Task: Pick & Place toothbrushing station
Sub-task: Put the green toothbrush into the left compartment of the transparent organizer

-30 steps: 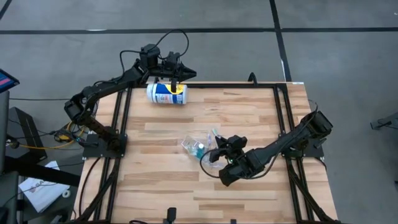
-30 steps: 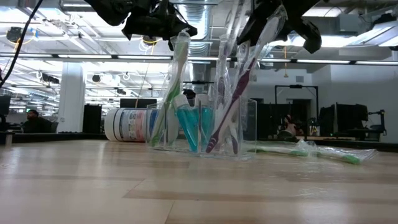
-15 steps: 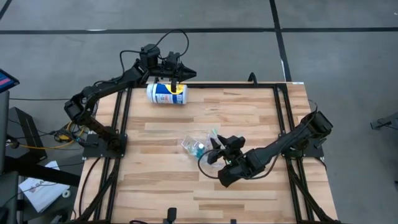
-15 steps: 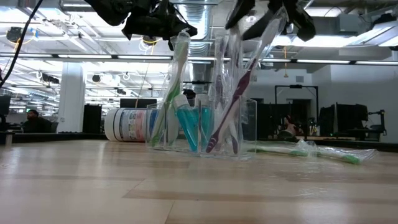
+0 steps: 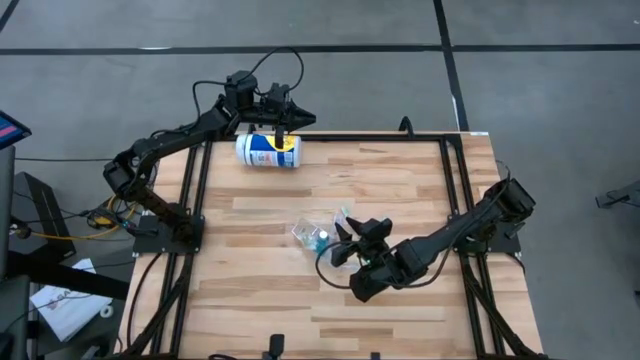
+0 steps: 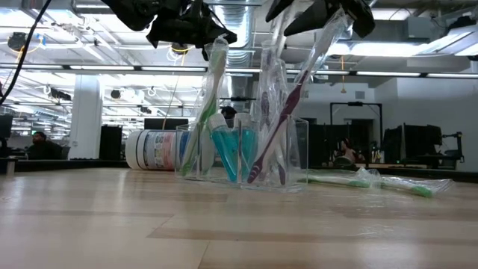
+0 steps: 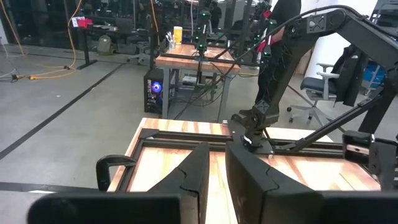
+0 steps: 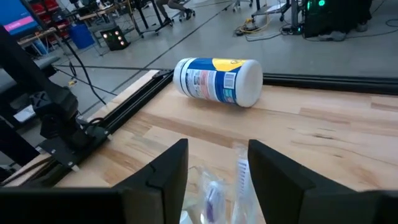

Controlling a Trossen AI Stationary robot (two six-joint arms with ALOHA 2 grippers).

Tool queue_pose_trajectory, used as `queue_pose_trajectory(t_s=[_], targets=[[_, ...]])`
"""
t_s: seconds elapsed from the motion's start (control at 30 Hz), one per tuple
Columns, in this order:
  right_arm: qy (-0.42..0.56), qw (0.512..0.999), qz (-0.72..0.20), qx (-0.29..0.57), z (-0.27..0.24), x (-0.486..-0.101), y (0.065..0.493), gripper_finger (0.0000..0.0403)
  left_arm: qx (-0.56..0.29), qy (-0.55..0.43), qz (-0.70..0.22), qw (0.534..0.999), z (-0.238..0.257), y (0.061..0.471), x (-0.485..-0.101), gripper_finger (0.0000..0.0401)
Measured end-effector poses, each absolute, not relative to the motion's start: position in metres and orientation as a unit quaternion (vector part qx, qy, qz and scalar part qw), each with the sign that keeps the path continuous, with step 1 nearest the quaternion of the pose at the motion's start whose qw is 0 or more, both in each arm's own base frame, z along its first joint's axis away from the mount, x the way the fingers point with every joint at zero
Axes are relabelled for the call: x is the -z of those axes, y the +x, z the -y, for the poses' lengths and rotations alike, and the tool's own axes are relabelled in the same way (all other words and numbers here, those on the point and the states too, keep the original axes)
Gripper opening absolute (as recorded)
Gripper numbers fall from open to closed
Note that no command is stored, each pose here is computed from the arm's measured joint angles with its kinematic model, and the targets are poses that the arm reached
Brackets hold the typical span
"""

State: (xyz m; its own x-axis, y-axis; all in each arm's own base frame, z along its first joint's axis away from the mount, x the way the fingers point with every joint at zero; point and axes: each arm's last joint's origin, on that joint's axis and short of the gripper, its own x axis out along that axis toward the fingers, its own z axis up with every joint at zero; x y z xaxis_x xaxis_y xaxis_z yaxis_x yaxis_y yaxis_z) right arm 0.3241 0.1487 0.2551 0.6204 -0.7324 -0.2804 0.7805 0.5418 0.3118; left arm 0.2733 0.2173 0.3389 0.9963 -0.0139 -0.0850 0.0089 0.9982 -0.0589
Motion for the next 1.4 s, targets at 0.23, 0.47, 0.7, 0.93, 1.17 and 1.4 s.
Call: queue_pose_trajectory(t_s=[0.23,0.47,0.7,0.93,1.17,1.4], targets=[[0.217,0.878,-0.020,0.425,-0.155,-0.262,0.328,0.0159,0.071,-0.032,-0.040,0.996,-0.212,0.274,-0.339,0.0046],[0.171,0.885,-0.005,0.432,-0.133,-0.325,0.311,0.0155,0.080,-0.064,-0.081,0.991,-0.198,0.284,-0.330,0.0050],[0.148,0.897,-0.002,0.415,-0.091,-0.400,0.264,0.0148,0.019,-0.074,-0.184,0.980,-0.186,0.287,-0.308,0.0073],[0.202,0.883,-0.083,0.416,-0.044,-0.402,0.227,0.0146,0.005,-0.115,-0.277,0.954,-0.175,0.300,-0.277,0.0083],[0.327,0.750,-0.275,0.506,-0.023,-0.357,0.204,0.0145,-0.038,-0.152,-0.289,0.944,-0.184,0.301,-0.268,0.0082],[0.394,0.684,-0.322,0.522,-0.039,-0.283,0.210,0.0144,-0.066,-0.157,-0.288,0.942,-0.188,0.300,-0.268,0.0081]])
